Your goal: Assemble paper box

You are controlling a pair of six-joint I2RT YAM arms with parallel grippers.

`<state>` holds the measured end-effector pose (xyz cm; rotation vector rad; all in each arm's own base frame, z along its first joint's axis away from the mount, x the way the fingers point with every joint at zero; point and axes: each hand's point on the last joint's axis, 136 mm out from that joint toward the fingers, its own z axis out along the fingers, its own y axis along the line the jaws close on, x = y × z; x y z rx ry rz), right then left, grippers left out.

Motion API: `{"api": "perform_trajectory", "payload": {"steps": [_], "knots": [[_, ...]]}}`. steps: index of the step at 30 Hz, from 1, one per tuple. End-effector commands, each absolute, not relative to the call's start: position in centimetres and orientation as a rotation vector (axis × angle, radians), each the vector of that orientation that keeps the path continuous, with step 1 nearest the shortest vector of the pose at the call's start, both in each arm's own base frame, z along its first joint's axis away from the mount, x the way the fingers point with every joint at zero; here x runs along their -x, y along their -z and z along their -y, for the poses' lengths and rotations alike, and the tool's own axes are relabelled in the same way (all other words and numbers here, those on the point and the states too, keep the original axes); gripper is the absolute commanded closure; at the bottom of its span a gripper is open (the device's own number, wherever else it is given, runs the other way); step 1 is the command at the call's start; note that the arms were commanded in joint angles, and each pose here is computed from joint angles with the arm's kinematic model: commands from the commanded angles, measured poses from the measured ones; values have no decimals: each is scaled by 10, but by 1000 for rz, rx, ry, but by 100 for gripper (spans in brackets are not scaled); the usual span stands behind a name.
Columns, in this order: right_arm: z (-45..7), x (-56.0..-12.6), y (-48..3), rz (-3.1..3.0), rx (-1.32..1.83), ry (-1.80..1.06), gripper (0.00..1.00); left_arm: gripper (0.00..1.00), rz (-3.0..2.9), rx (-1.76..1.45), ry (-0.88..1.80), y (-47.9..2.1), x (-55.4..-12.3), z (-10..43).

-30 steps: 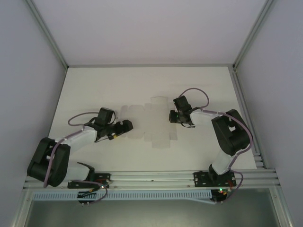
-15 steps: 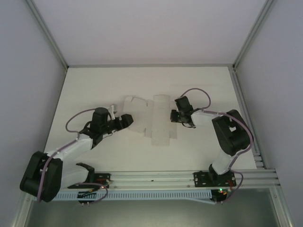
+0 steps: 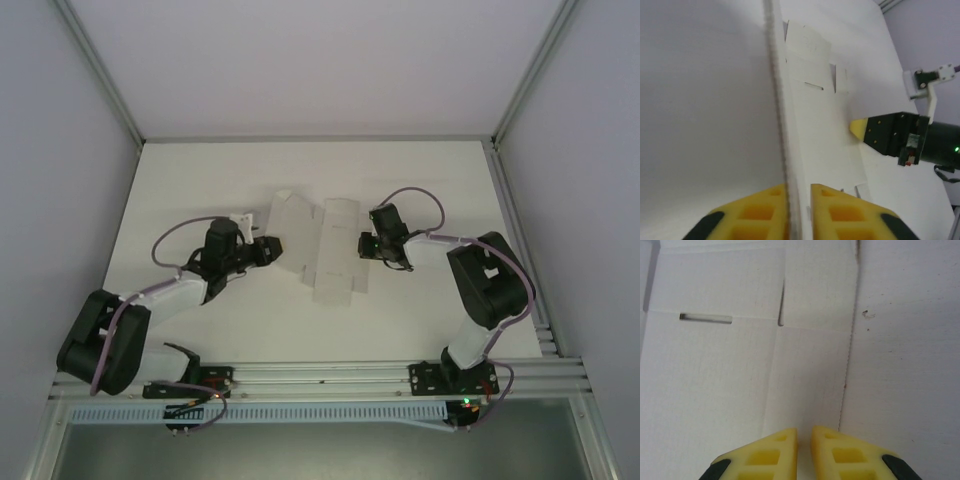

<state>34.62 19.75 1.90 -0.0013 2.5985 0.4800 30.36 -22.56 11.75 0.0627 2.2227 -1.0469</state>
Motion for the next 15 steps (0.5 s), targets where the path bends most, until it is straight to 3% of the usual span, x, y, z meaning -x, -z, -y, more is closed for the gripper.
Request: {"api": "perform_trajectory", "payload": {"steps": [1, 3, 8, 15], "knots": [[-175, -299, 11, -2798, 13, -400, 80, 94, -2077, -200, 1076, -156, -314, 246], [-174, -308, -13, -2735, -5, -448, 75, 100, -2035, -225, 1078, -169, -314, 248], [-161, -326, -100, -2480, -76, -615, 47, 100, -1876, -264, 1101, -224, -313, 249], [-138, -318, -222, -2050, -74, -961, 17, 100, -1532, -372, 1264, -330, -275, 248]]}}
